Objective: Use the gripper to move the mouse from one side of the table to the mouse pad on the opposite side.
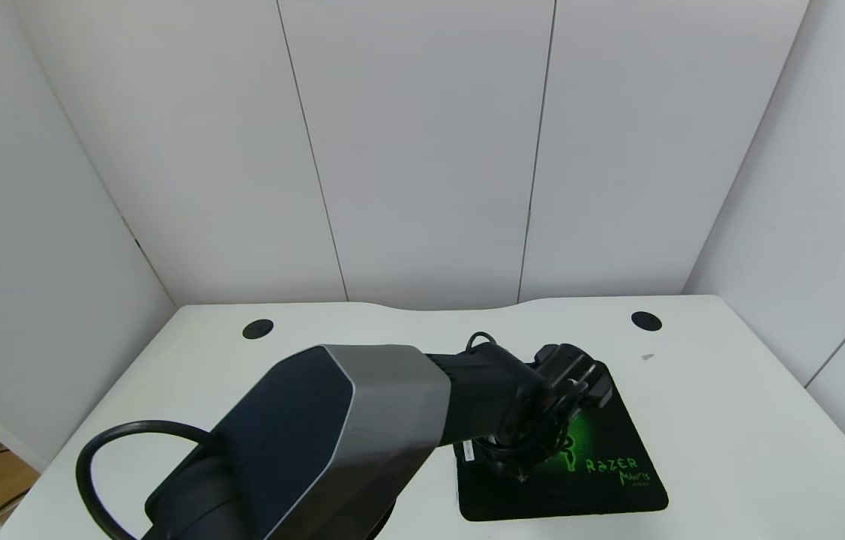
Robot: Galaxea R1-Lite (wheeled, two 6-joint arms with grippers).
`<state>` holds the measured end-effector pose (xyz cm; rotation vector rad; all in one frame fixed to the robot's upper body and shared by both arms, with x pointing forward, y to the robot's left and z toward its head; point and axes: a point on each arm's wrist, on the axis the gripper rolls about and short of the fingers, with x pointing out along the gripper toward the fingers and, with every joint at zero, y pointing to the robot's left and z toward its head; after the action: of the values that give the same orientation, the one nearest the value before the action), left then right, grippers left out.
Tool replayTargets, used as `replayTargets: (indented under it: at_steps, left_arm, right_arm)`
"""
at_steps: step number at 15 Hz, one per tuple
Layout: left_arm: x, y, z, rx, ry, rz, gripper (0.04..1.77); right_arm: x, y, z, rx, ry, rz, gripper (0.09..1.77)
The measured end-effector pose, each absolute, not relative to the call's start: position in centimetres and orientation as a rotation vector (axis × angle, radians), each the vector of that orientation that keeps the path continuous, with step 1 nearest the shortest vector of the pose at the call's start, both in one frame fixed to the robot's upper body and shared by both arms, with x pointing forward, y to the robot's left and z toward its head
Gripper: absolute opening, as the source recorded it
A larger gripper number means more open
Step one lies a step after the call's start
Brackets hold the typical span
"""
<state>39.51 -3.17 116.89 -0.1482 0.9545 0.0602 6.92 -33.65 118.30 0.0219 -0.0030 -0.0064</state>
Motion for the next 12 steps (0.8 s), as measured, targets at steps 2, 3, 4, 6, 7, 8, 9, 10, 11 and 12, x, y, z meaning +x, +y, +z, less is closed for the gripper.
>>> replayTargets:
  at_steps: [2,3,4,6,7,8,9,10,11,12]
  left_arm:
    - [40.2,-1.8,118.1,-0.128,0.946,0.099,1.67]
    - [40.9,-0.8,118.8,-0.134,0.935,0.122,1.67]
    - [41.7,0.3,119.7,-0.145,0.923,0.139,1.68]
    - [43.5,3.2,121.7,-0.162,0.900,0.170,1.69]
    - [44.4,4.7,122.7,-0.175,0.889,0.182,1.69]
    - [45.2,6.3,123.8,-0.190,0.882,0.193,1.69]
    - [46.0,8.1,124.9,-0.207,0.875,0.200,1.69]
    - [46.6,9.7,125.8,-0.219,0.864,0.203,1.70]
    - [47.3,11.3,126.7,-0.229,0.842,0.208,1.70]
    - [48.0,13.1,127.4,-0.249,0.807,0.213,1.70]
  right_arm:
    - [6.9,-33.6,118.3,0.022,-0.003,-0.006,1.71]
    - [6.9,-33.6,118.3,0.022,-0.003,-0.006,1.71]
    - [6.9,-33.6,118.3,0.022,-0.003,-0.006,1.71]
    - [6.9,-33.6,118.3,0.022,-0.003,-0.006,1.71]
    - [6.9,-33.6,118.3,0.022,-0.003,-0.006,1.71]
    - [6.9,-33.6,118.3,0.022,-0.003,-0.007,1.71]
    - [6.9,-33.6,118.3,0.021,-0.003,-0.006,1.71]
    - [6.9,-33.6,118.3,0.022,-0.003,-0.006,1.71]
    - [6.9,-33.6,118.3,0.022,-0.003,-0.006,1.71]
    - [6.9,-33.6,118.3,0.023,-0.003,-0.006,1.71]
